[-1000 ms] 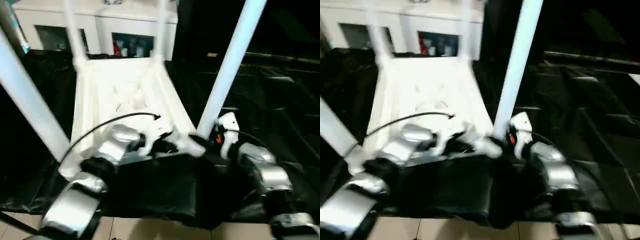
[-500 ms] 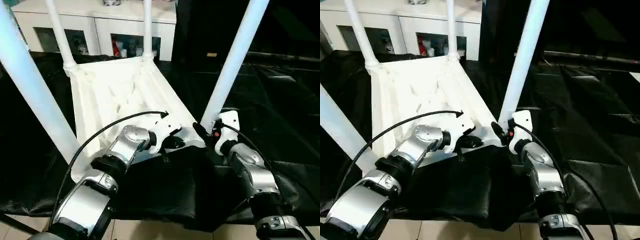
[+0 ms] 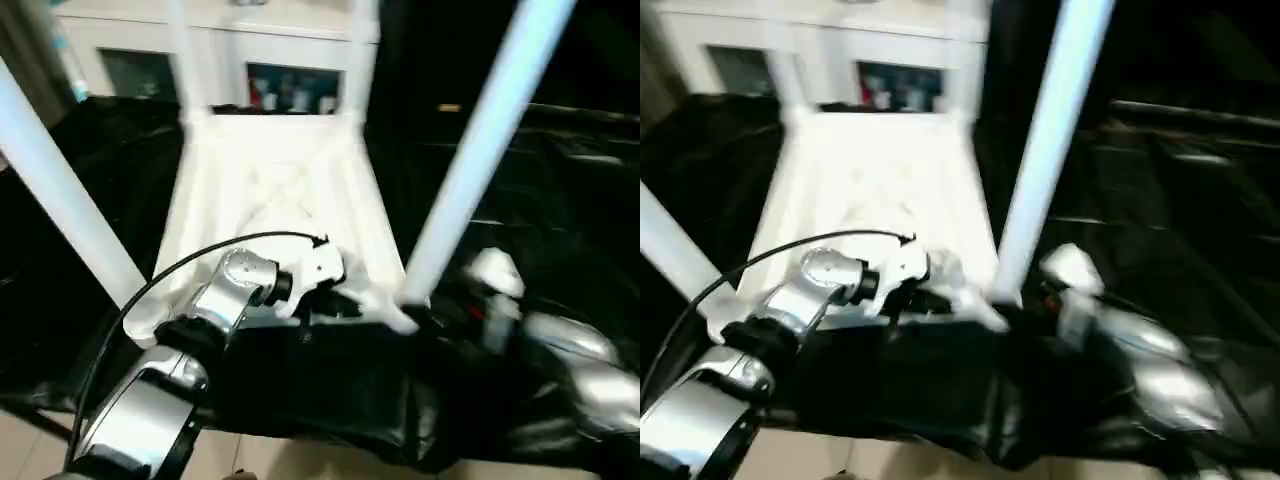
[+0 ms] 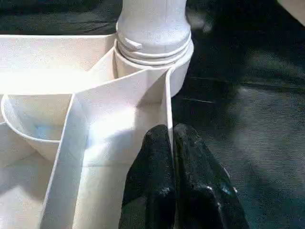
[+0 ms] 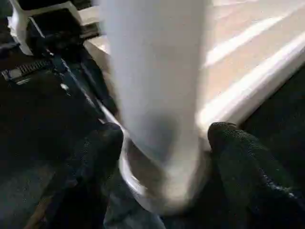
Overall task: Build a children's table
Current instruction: Rotate leg to tighten, then flip table
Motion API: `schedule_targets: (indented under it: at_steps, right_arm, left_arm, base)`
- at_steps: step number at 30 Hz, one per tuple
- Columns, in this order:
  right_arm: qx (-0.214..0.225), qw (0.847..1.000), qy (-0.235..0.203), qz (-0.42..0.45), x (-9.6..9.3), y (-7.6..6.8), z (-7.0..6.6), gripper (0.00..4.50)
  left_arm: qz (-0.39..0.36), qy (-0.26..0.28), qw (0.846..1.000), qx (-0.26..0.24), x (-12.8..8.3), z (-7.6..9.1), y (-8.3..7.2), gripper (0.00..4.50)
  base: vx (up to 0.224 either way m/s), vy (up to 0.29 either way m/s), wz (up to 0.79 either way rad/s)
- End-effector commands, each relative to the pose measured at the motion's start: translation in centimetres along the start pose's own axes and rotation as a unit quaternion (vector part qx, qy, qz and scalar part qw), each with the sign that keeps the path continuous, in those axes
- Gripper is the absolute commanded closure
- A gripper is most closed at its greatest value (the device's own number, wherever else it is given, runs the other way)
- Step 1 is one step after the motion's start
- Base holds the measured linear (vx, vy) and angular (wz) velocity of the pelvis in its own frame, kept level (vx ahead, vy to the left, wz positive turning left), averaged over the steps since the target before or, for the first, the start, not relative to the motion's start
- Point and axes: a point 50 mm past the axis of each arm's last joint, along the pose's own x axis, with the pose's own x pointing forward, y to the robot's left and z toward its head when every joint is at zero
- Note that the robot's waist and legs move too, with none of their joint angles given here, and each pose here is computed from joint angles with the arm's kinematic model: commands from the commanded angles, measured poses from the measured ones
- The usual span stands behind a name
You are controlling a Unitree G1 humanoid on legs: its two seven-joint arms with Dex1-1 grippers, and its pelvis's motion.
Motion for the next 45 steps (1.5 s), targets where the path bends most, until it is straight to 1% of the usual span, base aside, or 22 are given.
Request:
schedule_targets:
  at_steps: [1, 4, 6, 13, 14, 18, 19, 21, 23, 24, 25, 26, 27, 28, 29, 30, 33, 34, 36, 41, 43, 45]
  right_arm:
    - [-0.005, 1.0, -0.011, 0.01, -0.7, 0.0, 0.7, 1.32]
    - [0.002, 1.0, -0.018, 0.006, -2.2, 0.0, 1.1, 1.32]
    - [0.004, 1.0, -0.019, 0.006, -2.4, 0.0, 1.2, 1.3]
    - [0.034, 0.996, -0.077, -0.015, -4.4, 0.1, 2.2, 1.3]
    - [0.053, 0.992, -0.108, -0.031, -5.1, 0.5, 2.4, 1.3]
    - [0.061, 0.99, -0.119, -0.05, -5.4, 1.0, 2.3, 1.3]
    - [0.071, 0.986, -0.116, -0.094, -5.2, 0.7, 2.0, 1.3]
    - [0.072, 0.98, -0.107, -0.151, -4.8, 0.2, 1.5, 1.3]
    - [0.07, 0.977, -0.103, -0.173, -4.7, 0.0, 1.4, 1.3]
    - [0.083, 0.957, -0.1, -0.257, -4.2, -1.0, 0.9, 1.3]
    - [0.083, 0.957, -0.1, -0.257, -4.2, -1.0, 0.9, 1.3]
    - [0.069, 0.942, -0.095, -0.314, -3.7, -1.4, 0.7, 1.3]
    - [0.07, 0.921, -0.106, -0.368, -3.2, -1.5, 0.8, 1.3]
    - [0.069, 0.907, -0.115, -0.399, -2.9, -1.4, 0.8, 1.13]
    - [0.069, 0.905, -0.116, -0.404, -2.9, -1.4, 0.8, 1.03]
    - [0.064, 0.897, -0.134, -0.416, -2.5, -0.9, 1.2, 0.96]
    - [0.067, 0.885, -0.166, -0.43, -2.0, 0.0, 1.8, 0.83]
    - [0.069, 0.885, -0.181, -0.424, -1.6, 0.4, 2.1, 0.57]
    - [0.069, 0.891, -0.187, -0.408, 0.0, 1.4, 1.6, 0.47]
    - [0.082, 0.889, -0.194, -0.406, 0.8, 1.8, 2.0, 0.11]
    - [0.053, 0.904, -0.164, -0.392, 1.5, 2.2, 1.4, 0.01]
    - [0.046, 0.91, -0.154, -0.382, 1.6, 2.4, 1.3, 0.0]
  left_arm:
    - [-0.031, -0.03, 0.999, -0.011, 0.8, -0.2, -0.9, 4.5]
    - [-0.043, -0.036, 0.998, -0.02, 0.4, -0.3, -1.1, 4.5]
    - [-0.045, -0.037, 0.998, -0.024, 0.3, -0.3, -1.2, 4.05]
    - [-0.033, -0.062, 0.997, -0.027, -0.8, -0.2, -1.1, 3.48]
    - [0.025, -0.11, 0.993, -0.027, -1.8, 0.5, -0.5, 3.4]
    - [0.127, -0.155, 0.979, -0.035, -3.0, 1.1, 0.6, 3.06]
    - [0.223, -0.172, 0.958, -0.048, -4.0, 1.1, 1.4, 2.92]
    - [0.272, -0.182, 0.943, -0.066, -4.5, 0.8, 1.5, 2.8]
    - [0.281, -0.187, 0.939, -0.073, -4.6, 0.7, 1.4, 2.57]
    - [0.349, -0.205, 0.911, -0.08, -5.3, 0.6, 1.5, 2.49]
    - [0.349, -0.205, 0.911, -0.08, -5.3, 0.6, 1.5, 2.4]
    - [0.412, -0.223, 0.879, -0.088, -5.9, 0.6, 1.4, 2.31]
    - [0.476, -0.252, 0.837, -0.097, -6.8, 0.8, 1.1, 2.31]
    - [0.514, -0.273, 0.807, -0.107, -7.3, 0.8, 0.7, 2.18]
    - [0.519, -0.275, 0.802, -0.108, -7.4, 0.8, 0.6, 2.11]
    - [0.55, -0.285, 0.778, -0.104, -7.8, 1.0, 0.0, 2.03]
    - [0.572, -0.277, 0.767, -0.09, -7.9, 0.9, -1.3, 1.88]
    - [0.583, -0.283, 0.756, -0.093, -8.2, 0.7, -1.7, 1.69]
    - [0.608, -0.256, 0.745, -0.096, -8.9, -1.3, -2.7, 1.54]
    - [0.63, -0.238, 0.733, -0.097, -9.7, -1.2, -3.5, 1.21]
    - [0.652, -0.194, 0.72, -0.14, -9.5, -2.9, -3.7, 1.01]
    - [0.675, -0.176, 0.703, -0.141, -9.6, -3.6, -3.7, 0.82]
  base:
    - [0.0, 0.0, 0.0]
    - [0.0, 0.0, 0.0]
    - [0.0, 0.0, 0.0]
    - [0.0, 0.0, 0.0]
    - [0.0, 0.0, 0.0]
    - [0.0, 0.0, 0.0]
    - [0.0, 0.0, 0.0]
    - [0.0, 0.0, 0.0]
    - [0.0, 0.0, 0.0]
    - [0.0, 0.0, 0.0]
    - [0.0, 0.0, 0.0]
    - [0.0, 0.0, 0.0]
    - [0.0, 0.0, 0.0]
    - [0.0, 0.0, 0.0]
    - [0.0, 0.0, 0.0]
    - [0.0, 0.0, 0.0]
    - [0.0, 0.0, 0.0]
    - [0.0, 0.0, 0.0]
    - [0.0, 0.0, 0.0]
    - [0.0, 0.0, 0.0]
    - [0.0, 0.0, 0.0]
    - [0.0, 0.0, 0.0]
